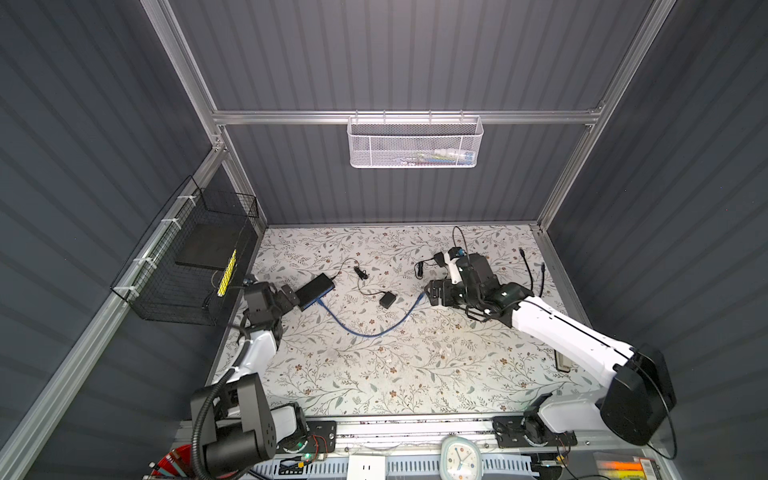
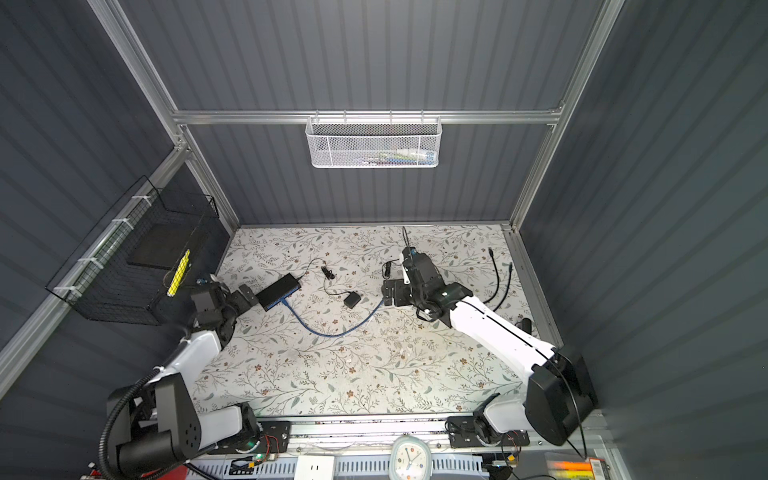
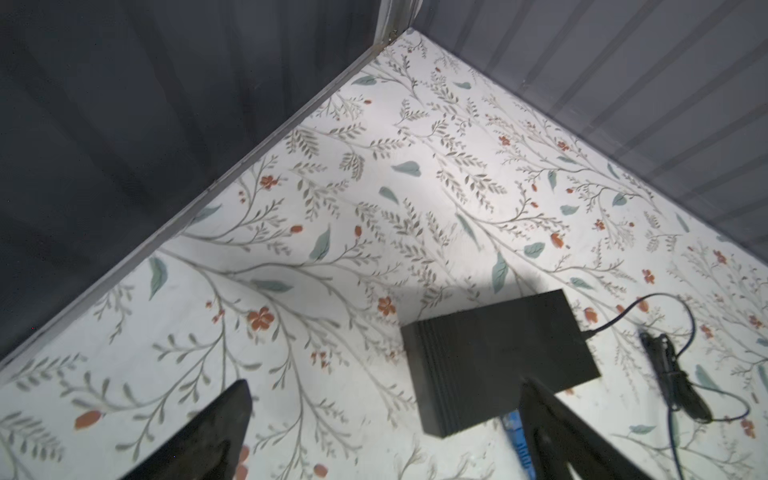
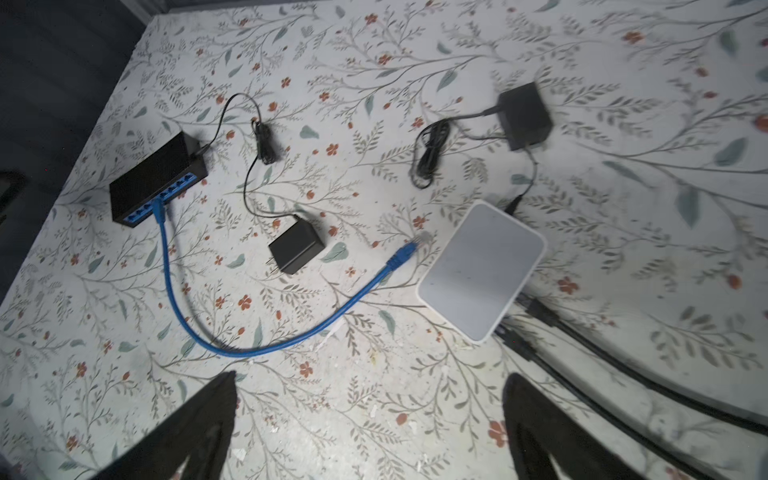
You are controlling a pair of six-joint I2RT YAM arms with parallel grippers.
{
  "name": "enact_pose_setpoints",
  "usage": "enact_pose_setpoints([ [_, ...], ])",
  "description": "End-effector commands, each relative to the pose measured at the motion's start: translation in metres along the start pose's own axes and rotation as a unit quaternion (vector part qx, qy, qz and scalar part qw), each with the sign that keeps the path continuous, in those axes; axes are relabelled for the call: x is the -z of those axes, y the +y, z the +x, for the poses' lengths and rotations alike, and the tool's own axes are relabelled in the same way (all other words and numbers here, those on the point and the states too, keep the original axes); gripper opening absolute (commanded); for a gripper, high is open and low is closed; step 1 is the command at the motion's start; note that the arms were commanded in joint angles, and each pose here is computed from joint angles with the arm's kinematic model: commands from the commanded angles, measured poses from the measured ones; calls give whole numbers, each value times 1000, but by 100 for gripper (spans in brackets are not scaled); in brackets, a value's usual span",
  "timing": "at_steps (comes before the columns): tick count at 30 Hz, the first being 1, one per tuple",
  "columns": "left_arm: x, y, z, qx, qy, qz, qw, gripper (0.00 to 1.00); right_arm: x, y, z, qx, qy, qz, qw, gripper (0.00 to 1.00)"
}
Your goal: Insert the plug into the switch port
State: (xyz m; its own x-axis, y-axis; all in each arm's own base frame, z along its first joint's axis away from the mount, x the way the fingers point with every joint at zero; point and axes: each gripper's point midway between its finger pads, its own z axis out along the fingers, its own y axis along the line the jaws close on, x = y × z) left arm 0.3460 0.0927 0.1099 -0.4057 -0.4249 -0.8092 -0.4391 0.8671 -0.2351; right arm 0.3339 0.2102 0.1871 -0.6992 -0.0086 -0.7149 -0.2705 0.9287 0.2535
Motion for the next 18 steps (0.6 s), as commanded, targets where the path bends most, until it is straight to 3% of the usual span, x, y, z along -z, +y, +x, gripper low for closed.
enact_pose_setpoints([
  [1, 2, -11, -31, -35, -119, 15, 992, 100, 12, -37, -18, -11, -67, 59, 996, 99],
  [4, -17, -26, -8, -89, -105, 14, 990, 100, 23, -73, -17, -26, -90, 108, 990, 99],
  [11, -35, -44, 15, -100, -106, 34, 989, 100, 61, -137, -14, -32, -159, 202, 966, 99],
  [13, -38, -50, 15, -112, -116, 42, 986, 100, 71, -156, -12, -23, -191, 240, 951, 99],
  [18, -38, -65, 27, -151, -115, 52, 981, 100, 91, -203, 5, -7, -289, 335, 897, 99],
])
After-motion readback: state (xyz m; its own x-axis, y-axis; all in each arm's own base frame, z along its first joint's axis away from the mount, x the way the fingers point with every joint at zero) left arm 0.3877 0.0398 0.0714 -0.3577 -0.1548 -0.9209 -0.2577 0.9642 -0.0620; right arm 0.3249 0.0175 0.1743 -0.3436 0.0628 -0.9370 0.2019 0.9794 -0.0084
